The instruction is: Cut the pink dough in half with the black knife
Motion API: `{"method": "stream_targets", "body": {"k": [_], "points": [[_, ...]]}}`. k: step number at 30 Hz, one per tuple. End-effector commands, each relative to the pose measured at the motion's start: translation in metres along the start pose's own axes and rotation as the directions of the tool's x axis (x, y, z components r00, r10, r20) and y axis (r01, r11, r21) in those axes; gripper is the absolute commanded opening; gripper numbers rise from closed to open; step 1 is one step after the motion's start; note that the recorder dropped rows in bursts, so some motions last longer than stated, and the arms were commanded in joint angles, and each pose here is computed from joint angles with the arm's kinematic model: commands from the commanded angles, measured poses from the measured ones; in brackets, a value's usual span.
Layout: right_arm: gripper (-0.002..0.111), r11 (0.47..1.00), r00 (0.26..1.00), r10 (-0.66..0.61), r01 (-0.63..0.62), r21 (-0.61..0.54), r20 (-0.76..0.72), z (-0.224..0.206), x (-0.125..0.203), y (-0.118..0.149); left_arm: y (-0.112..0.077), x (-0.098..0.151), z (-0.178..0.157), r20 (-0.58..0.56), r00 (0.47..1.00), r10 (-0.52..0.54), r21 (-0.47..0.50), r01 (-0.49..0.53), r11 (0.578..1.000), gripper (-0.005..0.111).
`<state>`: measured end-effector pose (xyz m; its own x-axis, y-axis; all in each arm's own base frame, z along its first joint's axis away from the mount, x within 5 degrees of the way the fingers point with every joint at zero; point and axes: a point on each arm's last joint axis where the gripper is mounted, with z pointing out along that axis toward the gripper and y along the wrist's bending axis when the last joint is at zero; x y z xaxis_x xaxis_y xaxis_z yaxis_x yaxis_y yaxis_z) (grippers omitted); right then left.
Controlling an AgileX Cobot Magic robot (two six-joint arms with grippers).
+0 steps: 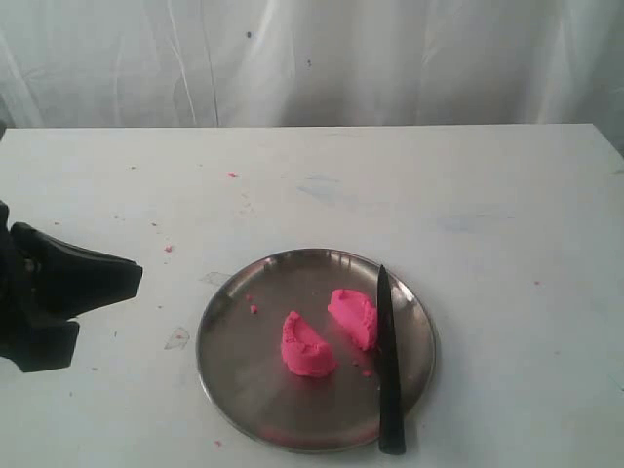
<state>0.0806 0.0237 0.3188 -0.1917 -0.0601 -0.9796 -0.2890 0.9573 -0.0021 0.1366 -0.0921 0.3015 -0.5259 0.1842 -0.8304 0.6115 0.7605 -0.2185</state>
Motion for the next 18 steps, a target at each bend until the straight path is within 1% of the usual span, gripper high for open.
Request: {"method": "stream_targets", "body": {"k": [1, 5, 10, 13, 16, 18], "points": [[0.0, 0.988, 0.994, -0.075, 0.064, 0.139, 0.075, -0.02, -0.001, -0.01, -0.001, 0.001, -0.001, 0.004, 1.0, -0.012, 0.009, 0.012, 1.0, 0.0], [0.0, 0.962, 0.995, -0.068, 0.046, 0.27, 0.073, -0.037, 0.004, -0.015, -0.001, 0.001, -0.001, 0.007, 1.0, -0.012, 0.007, 0.012, 1.0, 0.0], [0.0, 0.923, 0.995, -0.055, 0.017, 0.384, 0.089, -0.05, 0.017, -0.016, -0.001, 0.001, -0.001, 0.007, 1.0, -0.012, 0.007, 0.012, 1.0, 0.0], [0.0, 0.905, 0.991, -0.062, 0.004, 0.425, 0.123, -0.049, 0.033, -0.016, -0.001, 0.001, -0.001, 0.007, 1.0, -0.012, 0.007, 0.012, 1.0, 0.0], [0.0, 0.901, 0.983, -0.044, -0.038, 0.433, 0.178, -0.045, 0.05, -0.016, -0.001, 0.001, -0.001, 0.007, 1.0, -0.012, 0.007, 0.012, 1.0, 0.0], [0.0, 0.901, 0.982, -0.015, -0.068, 0.428, 0.187, -0.039, 0.062, -0.016, -0.001, 0.001, -0.001, 0.007, 1.0, -0.012, 0.007, 0.012, 1.0, 0.0]]}}
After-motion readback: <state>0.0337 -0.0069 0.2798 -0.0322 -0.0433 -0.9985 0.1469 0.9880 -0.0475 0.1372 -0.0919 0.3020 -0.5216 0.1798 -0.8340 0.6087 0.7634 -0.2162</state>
